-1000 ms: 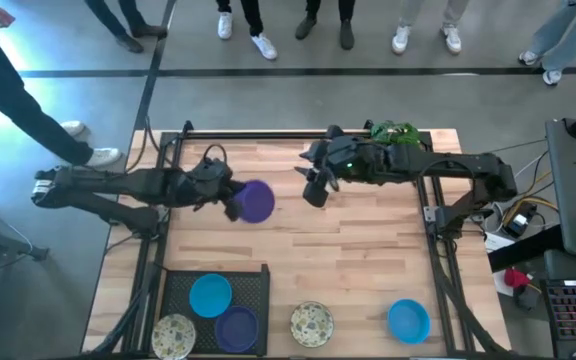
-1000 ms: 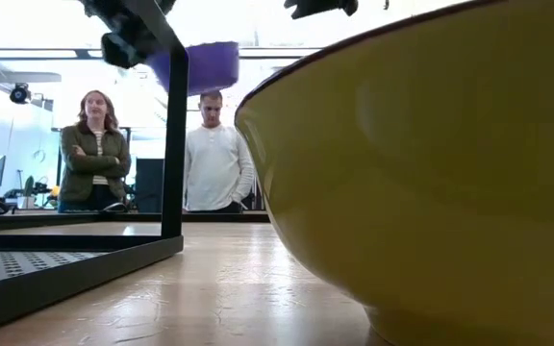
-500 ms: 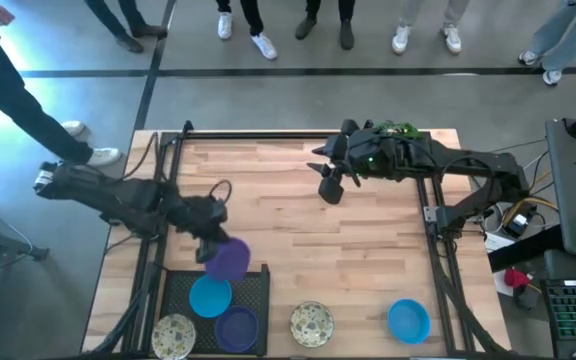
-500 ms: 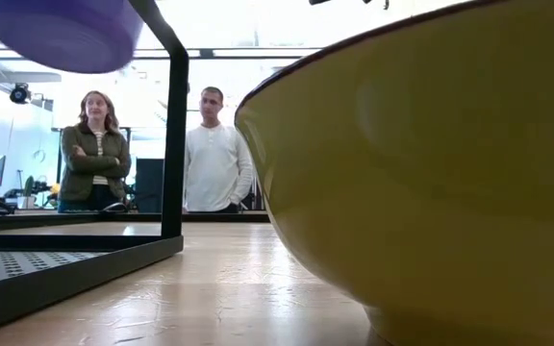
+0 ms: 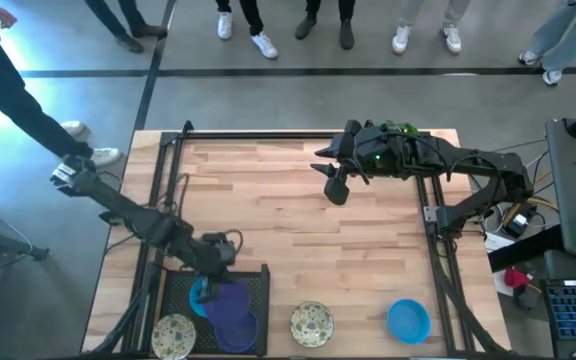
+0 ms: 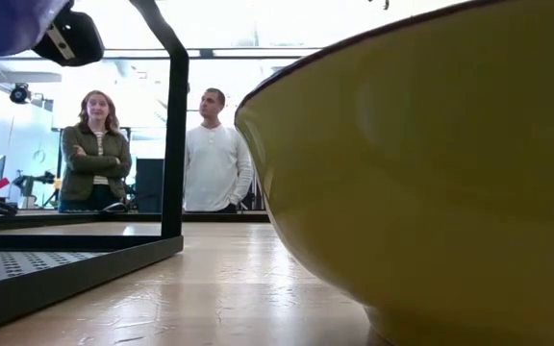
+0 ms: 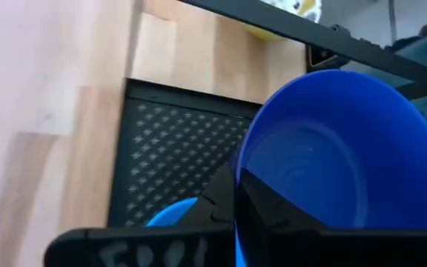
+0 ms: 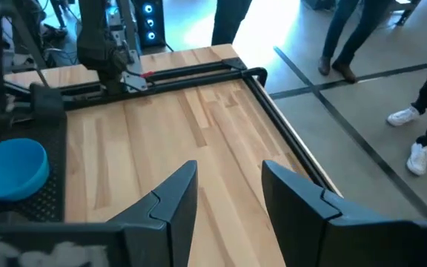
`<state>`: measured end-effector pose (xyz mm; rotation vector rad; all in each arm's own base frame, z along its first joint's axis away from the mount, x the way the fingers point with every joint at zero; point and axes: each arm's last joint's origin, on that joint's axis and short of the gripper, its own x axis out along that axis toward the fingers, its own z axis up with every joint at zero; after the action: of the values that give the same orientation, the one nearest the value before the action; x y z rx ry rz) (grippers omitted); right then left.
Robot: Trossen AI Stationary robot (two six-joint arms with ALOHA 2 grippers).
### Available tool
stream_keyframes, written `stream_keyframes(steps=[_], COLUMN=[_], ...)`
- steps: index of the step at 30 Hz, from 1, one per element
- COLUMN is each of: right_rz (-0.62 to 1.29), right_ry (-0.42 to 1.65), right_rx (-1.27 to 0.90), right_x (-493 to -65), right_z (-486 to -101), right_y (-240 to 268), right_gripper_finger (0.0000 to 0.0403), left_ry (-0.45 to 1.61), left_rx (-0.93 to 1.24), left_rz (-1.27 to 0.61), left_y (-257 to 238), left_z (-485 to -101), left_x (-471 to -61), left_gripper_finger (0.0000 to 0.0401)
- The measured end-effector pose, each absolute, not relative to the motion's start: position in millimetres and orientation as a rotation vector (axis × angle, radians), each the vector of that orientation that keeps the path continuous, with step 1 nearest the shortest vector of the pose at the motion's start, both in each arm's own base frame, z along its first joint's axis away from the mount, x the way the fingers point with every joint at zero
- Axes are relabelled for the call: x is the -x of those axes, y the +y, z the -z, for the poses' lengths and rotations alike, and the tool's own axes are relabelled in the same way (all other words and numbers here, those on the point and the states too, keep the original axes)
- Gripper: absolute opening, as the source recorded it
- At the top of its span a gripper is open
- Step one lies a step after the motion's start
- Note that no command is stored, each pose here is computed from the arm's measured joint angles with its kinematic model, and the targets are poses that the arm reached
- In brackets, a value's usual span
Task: Pick & Place Mini bowls
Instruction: Stack the purple bowl on the purple bowl on the shelf
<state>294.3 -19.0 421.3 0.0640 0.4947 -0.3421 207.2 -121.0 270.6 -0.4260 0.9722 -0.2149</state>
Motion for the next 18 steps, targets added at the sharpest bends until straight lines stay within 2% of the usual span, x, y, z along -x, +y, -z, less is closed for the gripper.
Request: stream_keyframes(steps=[18], right_rz=[0.289], right_ry=[0.5], right_rx=[-0.07], right_x=[-295], right_z=[-421], right_y=[-18], right_gripper_finger=[0.0141], left_ry=[1.051], left_rx=[0.398], left_rz=[0.267], left_y=[-170], left_z=[-228], left_x=[-232], left_gripper_finger=[0.0])
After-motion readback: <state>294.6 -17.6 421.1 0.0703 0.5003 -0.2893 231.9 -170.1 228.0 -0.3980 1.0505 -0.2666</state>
